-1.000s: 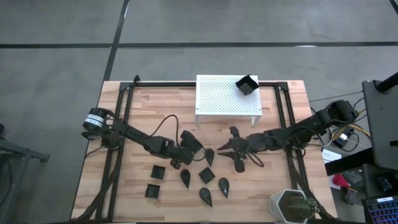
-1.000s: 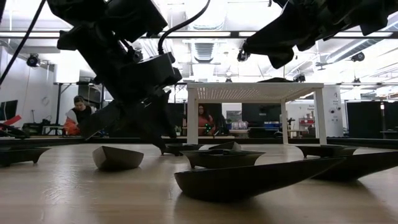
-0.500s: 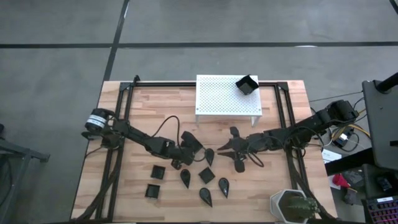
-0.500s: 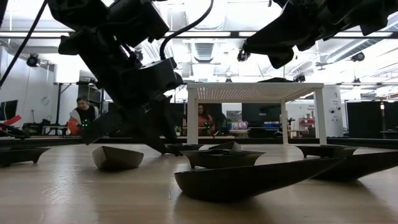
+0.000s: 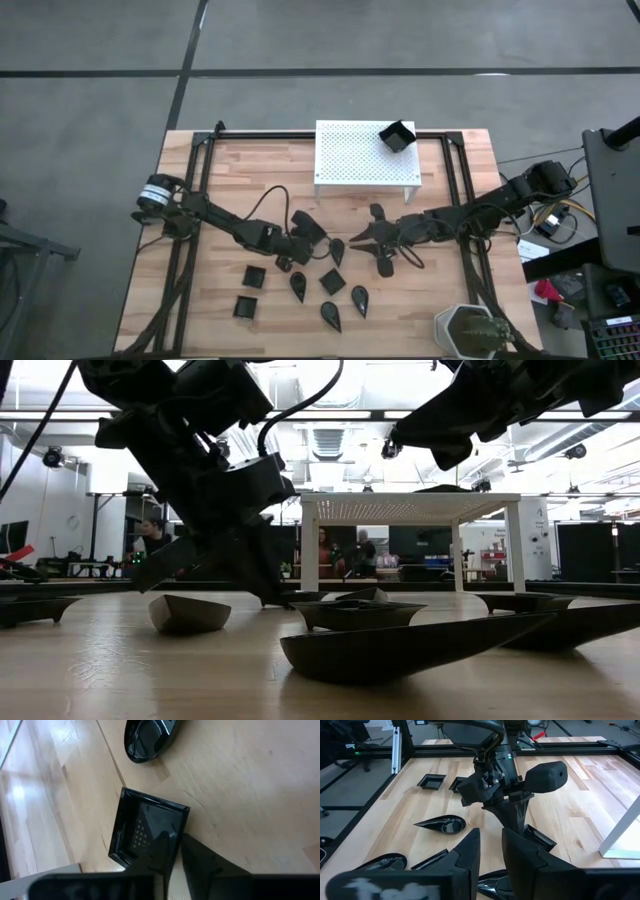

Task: Pick & Place Mini shaped plates
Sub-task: Put the square plate on the shelf

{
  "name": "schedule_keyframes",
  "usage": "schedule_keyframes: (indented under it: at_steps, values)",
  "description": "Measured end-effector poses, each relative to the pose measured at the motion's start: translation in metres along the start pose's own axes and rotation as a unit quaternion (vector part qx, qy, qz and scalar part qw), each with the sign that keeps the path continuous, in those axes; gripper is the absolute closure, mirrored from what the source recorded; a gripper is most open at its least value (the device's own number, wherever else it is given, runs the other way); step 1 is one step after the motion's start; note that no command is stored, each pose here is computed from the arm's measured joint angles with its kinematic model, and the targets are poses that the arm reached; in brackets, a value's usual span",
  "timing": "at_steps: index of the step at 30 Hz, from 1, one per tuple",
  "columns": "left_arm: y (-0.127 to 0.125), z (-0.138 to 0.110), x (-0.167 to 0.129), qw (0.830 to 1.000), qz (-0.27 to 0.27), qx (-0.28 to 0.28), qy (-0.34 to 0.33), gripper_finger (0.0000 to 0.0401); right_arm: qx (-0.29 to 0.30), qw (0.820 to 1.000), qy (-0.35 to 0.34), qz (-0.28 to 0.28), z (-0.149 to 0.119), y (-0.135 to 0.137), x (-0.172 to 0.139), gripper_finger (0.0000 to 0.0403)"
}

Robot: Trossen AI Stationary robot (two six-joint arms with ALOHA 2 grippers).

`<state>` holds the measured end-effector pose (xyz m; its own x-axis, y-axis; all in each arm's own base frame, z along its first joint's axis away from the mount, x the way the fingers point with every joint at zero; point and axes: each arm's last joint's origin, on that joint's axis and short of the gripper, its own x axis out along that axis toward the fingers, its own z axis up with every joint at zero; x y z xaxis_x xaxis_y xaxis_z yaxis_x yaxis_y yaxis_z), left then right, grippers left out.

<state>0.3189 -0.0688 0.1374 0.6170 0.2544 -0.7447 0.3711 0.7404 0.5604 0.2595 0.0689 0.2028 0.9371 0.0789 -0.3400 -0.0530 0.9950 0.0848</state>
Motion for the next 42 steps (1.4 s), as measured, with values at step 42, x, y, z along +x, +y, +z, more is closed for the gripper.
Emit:
schedule_keyframes:
  at_steps: [42]
  values:
    - [0.004,0.032,-0.017,0.999,-0.021,-0.036,-0.022,0.0401,0.008,1.0,0.0,0.0,0.0,0.0,0.0,0.0335]
